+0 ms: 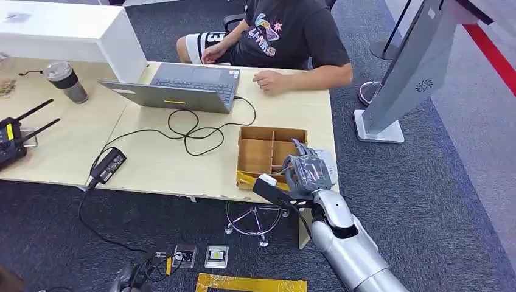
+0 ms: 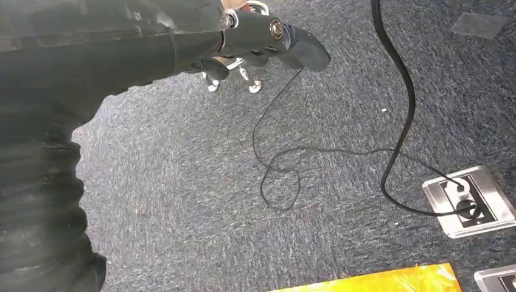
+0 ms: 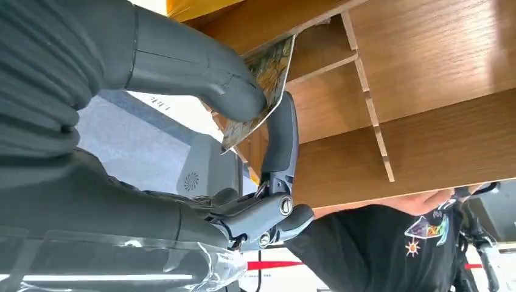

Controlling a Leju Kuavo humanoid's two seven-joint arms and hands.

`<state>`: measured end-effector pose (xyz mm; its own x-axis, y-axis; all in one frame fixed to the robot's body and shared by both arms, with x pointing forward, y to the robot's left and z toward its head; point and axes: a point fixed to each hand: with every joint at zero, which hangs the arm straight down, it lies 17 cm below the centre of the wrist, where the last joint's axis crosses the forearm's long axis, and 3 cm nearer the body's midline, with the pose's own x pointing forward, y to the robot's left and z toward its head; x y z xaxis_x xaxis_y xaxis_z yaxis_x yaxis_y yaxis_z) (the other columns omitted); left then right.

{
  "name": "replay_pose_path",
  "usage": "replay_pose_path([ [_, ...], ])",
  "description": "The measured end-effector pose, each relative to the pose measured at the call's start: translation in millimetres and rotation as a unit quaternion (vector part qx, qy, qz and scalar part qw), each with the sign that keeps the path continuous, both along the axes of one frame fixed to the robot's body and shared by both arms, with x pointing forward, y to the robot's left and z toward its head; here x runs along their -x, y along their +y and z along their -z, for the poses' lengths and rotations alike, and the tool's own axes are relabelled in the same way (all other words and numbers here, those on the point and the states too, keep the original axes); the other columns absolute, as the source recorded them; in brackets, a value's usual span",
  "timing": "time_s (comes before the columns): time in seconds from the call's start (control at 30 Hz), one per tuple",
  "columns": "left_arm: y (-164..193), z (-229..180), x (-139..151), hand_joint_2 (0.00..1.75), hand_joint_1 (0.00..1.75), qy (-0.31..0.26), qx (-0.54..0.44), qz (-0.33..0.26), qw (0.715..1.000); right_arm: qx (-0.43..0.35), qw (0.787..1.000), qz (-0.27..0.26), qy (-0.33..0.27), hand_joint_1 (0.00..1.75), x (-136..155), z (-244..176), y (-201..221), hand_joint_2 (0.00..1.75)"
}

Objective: Pass the card to the sensor for recognition and then transmit it.

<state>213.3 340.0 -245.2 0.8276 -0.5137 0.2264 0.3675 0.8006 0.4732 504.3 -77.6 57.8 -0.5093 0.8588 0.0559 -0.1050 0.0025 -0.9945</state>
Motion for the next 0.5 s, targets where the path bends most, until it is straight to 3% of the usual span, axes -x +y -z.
replay_pose_path([
  [0.1,0.0,0.0,0.0,1.75,0.0,0.0,0.0,0.0,1.0,0.0,1.0,0.0,0.0,1.62,0.0,0.0,-0.1,1.75],
  [0.13,0.0,0.0,0.0,1.75,0.0,0.0,0.0,0.0,1.0,0.0,1.0,0.0,0.0,1.75,0.0,0.0,-0.1,1.75],
  [0.5,0.0,0.0,-0.1,1.75,0.0,0.0,0.0,0.0,1.0,0.0,1.0,0.001,-0.002,1.75,-0.1,0.2,-0.6,1.75],
])
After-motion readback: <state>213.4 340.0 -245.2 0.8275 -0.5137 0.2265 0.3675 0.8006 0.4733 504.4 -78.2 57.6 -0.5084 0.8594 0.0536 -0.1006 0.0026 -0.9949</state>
